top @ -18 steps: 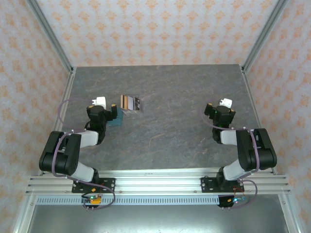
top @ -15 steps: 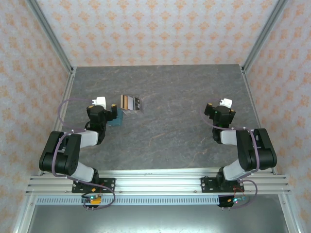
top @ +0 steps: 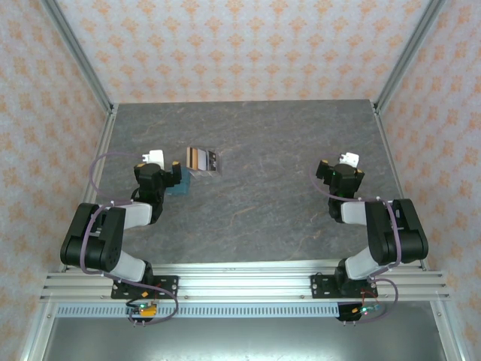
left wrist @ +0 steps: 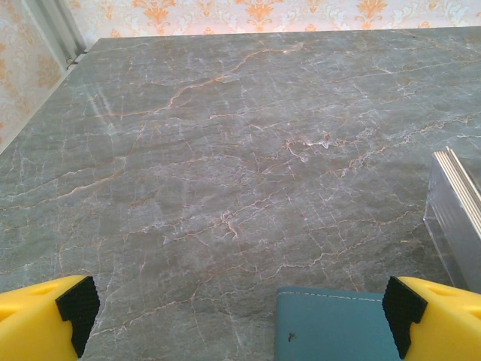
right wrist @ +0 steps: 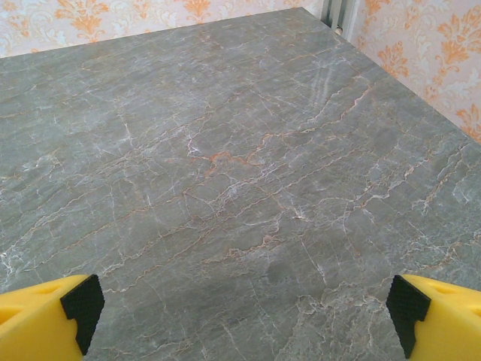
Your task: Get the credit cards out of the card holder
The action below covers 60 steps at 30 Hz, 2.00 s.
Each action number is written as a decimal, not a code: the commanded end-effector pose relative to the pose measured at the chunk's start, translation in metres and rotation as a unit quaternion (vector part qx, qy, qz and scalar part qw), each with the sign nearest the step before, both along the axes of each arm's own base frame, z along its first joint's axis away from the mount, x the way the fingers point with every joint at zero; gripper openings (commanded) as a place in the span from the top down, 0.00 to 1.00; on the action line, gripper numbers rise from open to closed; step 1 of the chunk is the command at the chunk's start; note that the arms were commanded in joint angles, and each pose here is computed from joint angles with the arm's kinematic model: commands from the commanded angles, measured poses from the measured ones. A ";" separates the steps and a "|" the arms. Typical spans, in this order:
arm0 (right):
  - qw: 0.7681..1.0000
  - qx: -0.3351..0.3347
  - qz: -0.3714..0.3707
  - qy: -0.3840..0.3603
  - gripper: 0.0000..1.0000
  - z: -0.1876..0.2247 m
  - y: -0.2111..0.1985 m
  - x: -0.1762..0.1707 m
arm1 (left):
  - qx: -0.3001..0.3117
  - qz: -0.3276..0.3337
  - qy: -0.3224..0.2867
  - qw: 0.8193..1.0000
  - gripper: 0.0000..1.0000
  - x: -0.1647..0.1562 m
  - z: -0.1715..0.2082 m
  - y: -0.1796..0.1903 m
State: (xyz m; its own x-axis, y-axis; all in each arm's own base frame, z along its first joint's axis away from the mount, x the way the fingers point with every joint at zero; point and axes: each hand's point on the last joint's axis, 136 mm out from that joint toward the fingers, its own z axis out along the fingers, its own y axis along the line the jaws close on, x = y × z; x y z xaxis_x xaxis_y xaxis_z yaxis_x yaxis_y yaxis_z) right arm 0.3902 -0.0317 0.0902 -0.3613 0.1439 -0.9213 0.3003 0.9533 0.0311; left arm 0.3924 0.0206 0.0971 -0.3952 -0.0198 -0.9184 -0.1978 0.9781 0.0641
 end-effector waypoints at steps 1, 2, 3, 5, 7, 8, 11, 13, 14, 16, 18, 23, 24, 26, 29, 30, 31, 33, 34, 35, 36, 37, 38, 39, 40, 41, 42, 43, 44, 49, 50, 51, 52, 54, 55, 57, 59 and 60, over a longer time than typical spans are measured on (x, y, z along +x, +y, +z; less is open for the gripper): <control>1.000 0.004 -0.014 -0.008 0.01 0.000 -0.005 -0.001 | -0.001 0.022 -0.006 1.000 0.00 -0.001 -0.002 0.009; 1.000 0.004 -0.014 -0.009 0.01 0.001 -0.005 0.000 | -0.002 0.022 -0.006 1.000 0.00 -0.001 -0.002 0.009; 1.000 0.004 -0.014 -0.009 0.01 0.001 -0.005 0.000 | -0.001 0.022 -0.006 1.000 0.00 -0.001 -0.002 0.009; 1.000 0.004 -0.013 -0.009 0.01 0.001 -0.005 -0.001 | -0.002 0.021 -0.006 1.000 0.00 -0.002 -0.002 0.009; 1.000 0.004 -0.014 -0.010 0.01 0.001 -0.005 -0.001 | -0.002 0.021 -0.006 1.000 0.00 -0.002 -0.002 0.009; 1.000 0.004 -0.013 -0.012 0.01 0.002 -0.005 -0.001 | -0.001 0.022 -0.007 1.000 0.00 -0.002 -0.002 0.009; 1.000 0.002 -0.025 -0.010 0.01 0.005 -0.009 -0.003 | -0.001 0.031 -0.007 1.000 0.00 -0.002 0.001 0.012; 0.999 0.000 -0.045 -0.002 0.01 0.016 -0.015 -0.005 | -0.001 0.059 0.000 0.998 0.00 -0.005 0.015 0.021; 0.998 -0.001 -0.055 -0.004 0.01 0.025 -0.018 -0.006 | -0.002 0.069 0.004 0.998 0.00 -0.007 0.023 0.024; 0.998 -0.002 -0.069 -0.009 0.01 0.037 -0.022 -0.008 | -0.006 0.077 0.002 0.997 0.00 -0.009 0.039 0.027; 0.996 -0.002 -0.084 -0.011 0.01 0.047 -0.027 -0.011 | -0.015 0.088 0.001 0.996 0.00 -0.012 0.053 0.029; 0.991 0.039 -0.130 0.020 0.01 0.073 -0.033 -0.019 | -0.054 0.105 0.035 0.992 0.00 -0.022 0.074 0.028; 0.990 0.049 -0.125 0.032 0.01 0.075 -0.030 -0.020 | -0.065 0.104 0.043 0.992 0.00 -0.024 0.078 0.025; 0.988 0.077 -0.122 0.052 0.01 0.079 -0.024 -0.021 | -0.092 0.103 0.062 0.988 0.00 -0.031 0.084 0.020; 0.984 0.125 -0.087 0.087 0.01 0.082 -0.004 -0.021 | -0.139 0.094 0.096 0.981 0.00 -0.041 0.087 0.007; 0.982 0.141 -0.070 0.103 0.01 0.080 0.004 -0.020 | -0.152 0.079 0.110 0.979 0.00 -0.044 0.087 0.000; 0.979 0.156 -0.054 0.117 0.01 0.079 0.013 -0.019 | -0.168 0.056 0.126 0.976 0.01 -0.046 0.085 -0.010; 0.973 0.181 -0.026 0.139 0.01 0.074 0.030 -0.017 | -0.200 0.016 0.150 0.968 0.04 -0.050 0.081 -0.030; 0.970 0.190 -0.011 0.148 0.00 0.072 0.039 -0.016 | -0.215 -0.006 0.158 0.964 0.07 -0.052 0.079 -0.042; 0.968 0.196 0.000 0.157 0.01 0.070 0.047 -0.015 | -0.225 -0.025 0.166 0.960 0.09 -0.054 0.076 -0.052; 0.966 0.201 0.004 0.164 0.01 0.067 0.052 -0.015 | -0.230 -0.038 0.172 0.957 0.12 -0.056 0.074 -0.061; 0.964 0.205 0.010 0.170 0.01 0.065 0.059 -0.013 | -0.235 -0.051 0.177 0.955 0.12 -0.058 0.073 -0.070; 0.961 0.211 0.017 0.176 0.01 0.063 0.066 -0.012 | -0.239 -0.059 0.179 0.953 0.14 -0.060 0.071 -0.079; 0.959 0.215 0.025 0.181 0.01 0.061 0.073 -0.011 | -0.243 -0.064 0.181 0.951 0.14 -0.060 0.069 -0.084; 0.957 0.220 0.031 0.187 0.01 0.058 0.080 -0.009 | -0.250 -0.072 0.181 0.948 0.15 -0.060 0.066 -0.092; 0.954 0.224 0.039 0.193 0.03 0.054 0.088 -0.008 | -0.256 -0.082 0.184 0.945 0.17 -0.059 0.061 -0.101; 0.953 0.227 0.043 0.198 0.04 0.051 0.094 -0.006 | -0.260 -0.085 0.188 0.943 0.18 -0.058 0.057 -0.107; 0.950 0.230 0.051 0.205 0.05 0.048 0.102 -0.005 | -0.262 -0.087 0.194 0.941 0.20 -0.056 0.052 -0.113; 0.948 0.231 0.055 0.212 0.06 0.044 0.108 -0.004 | -0.263 -0.089 0.202 0.939 0.23 -0.054 0.046 -0.119; 0.944 0.231 0.069 0.225 0.06 0.034 0.129 -0.001 | -0.260 -0.123 0.227 0.931 0.37 -0.036 0.026 -0.149; 0.943 0.232 0.069 0.227 0.06 0.033 0.131 -0.001 | -0.252 -0.128 0.232 0.931 0.40 -0.032 0.022 -0.152; 0.942 0.233 0.070 0.230 0.06 0.030 0.133 0.000 | -0.243 -0.128 0.239 0.931 0.44 -0.028 0.017 -0.153; 0.941 0.234 0.071 0.232 0.06 0.029 0.135 0.000 | -0.233 -0.125 0.247 0.932 0.46 -0.023 0.012 -0.152; 0.938 0.238 0.078 0.239 0.07 0.026 0.140 0.001 | -0.218 -0.118 0.256 0.934 0.48 -0.013 0.004 -0.151; 0.937 0.237 0.084 0.243 0.09 0.025 0.144 0.002 | -0.213 -0.119 0.258 0.935 0.51 -0.009 0.001 -0.152; 0.936 0.233 0.091 0.246 0.09 0.026 0.148 0.002 | -0.206 -0.118 0.263 0.935 0.57 0.000 -0.004 -0.153; 0.938 0.227 0.089 0.248 0.09 0.026 0.147 0.002 | -0.202 -0.117 0.266 0.935 0.63 0.007 -0.007 -0.155; 0.938 0.226 0.089 0.247 0.09 0.026 0.147 0.001 | -0.199 -0.114 0.268 0.936 0.64 0.012 -0.010 -0.154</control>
